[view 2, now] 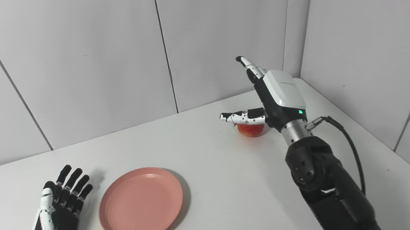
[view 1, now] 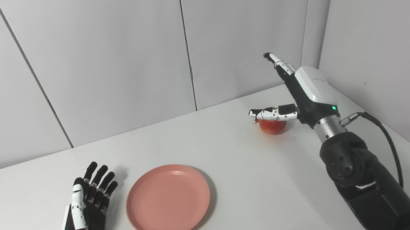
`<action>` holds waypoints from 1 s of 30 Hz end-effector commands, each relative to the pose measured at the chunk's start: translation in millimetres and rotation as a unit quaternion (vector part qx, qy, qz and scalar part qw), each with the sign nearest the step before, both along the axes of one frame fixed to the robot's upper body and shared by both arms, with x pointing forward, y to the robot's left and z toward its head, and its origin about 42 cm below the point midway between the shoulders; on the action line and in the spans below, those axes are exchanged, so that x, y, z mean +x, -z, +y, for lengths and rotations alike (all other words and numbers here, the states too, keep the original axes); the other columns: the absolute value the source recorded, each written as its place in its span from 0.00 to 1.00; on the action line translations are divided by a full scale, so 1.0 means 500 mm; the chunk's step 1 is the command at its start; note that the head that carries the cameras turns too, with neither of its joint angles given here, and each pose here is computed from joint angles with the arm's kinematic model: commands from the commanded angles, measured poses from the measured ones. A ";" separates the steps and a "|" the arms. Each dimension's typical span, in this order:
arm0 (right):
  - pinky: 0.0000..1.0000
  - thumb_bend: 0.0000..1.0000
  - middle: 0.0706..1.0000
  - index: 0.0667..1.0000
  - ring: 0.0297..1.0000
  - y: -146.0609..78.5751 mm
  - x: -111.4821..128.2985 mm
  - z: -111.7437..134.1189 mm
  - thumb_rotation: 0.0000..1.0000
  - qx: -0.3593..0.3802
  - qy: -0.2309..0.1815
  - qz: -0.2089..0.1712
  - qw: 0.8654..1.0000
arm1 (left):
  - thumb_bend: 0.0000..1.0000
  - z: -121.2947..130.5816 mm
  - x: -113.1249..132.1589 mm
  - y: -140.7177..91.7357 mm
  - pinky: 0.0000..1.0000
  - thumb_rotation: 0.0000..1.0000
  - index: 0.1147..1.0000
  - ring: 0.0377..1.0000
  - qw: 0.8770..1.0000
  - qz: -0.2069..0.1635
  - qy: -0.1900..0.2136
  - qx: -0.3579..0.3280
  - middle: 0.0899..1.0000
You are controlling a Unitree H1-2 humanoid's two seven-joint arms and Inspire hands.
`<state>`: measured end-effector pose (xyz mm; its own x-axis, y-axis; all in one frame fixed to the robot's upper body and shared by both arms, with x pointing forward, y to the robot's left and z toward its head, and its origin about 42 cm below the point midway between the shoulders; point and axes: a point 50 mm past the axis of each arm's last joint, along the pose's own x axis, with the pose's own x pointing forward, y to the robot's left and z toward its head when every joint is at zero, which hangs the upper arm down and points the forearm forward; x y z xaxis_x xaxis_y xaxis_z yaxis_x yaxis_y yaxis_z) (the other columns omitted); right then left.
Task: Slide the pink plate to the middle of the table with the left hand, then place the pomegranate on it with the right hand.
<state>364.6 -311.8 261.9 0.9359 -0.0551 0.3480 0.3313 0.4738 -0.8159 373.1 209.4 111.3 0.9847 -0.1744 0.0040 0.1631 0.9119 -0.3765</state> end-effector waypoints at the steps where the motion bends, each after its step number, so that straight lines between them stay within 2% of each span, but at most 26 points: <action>1: 0.71 0.94 0.92 0.95 0.84 -0.046 0.021 -0.013 0.45 -0.025 0.017 -0.022 0.999 | 0.35 0.009 -0.004 0.013 0.89 1.00 0.86 0.87 1.000 0.019 0.001 0.007 0.88; 8: 0.71 0.95 0.94 0.96 0.86 -0.030 0.045 -0.032 0.46 -0.040 0.030 0.014 0.999 | 0.35 0.008 -0.003 0.010 0.88 1.00 0.85 0.86 1.000 0.016 0.000 0.015 0.87; 18: 0.79 0.95 0.96 0.99 0.91 0.000 0.081 -0.050 0.49 -0.045 0.034 0.074 0.996 | 0.36 0.011 -0.004 0.009 0.89 1.00 0.86 0.87 1.000 0.012 0.003 0.025 0.87; 30: 0.78 0.97 0.94 0.96 0.89 0.025 0.126 -0.071 0.50 -0.040 0.044 0.109 0.992 | 0.37 0.014 -0.005 0.008 0.88 1.00 0.86 0.87 1.000 0.012 0.003 0.024 0.87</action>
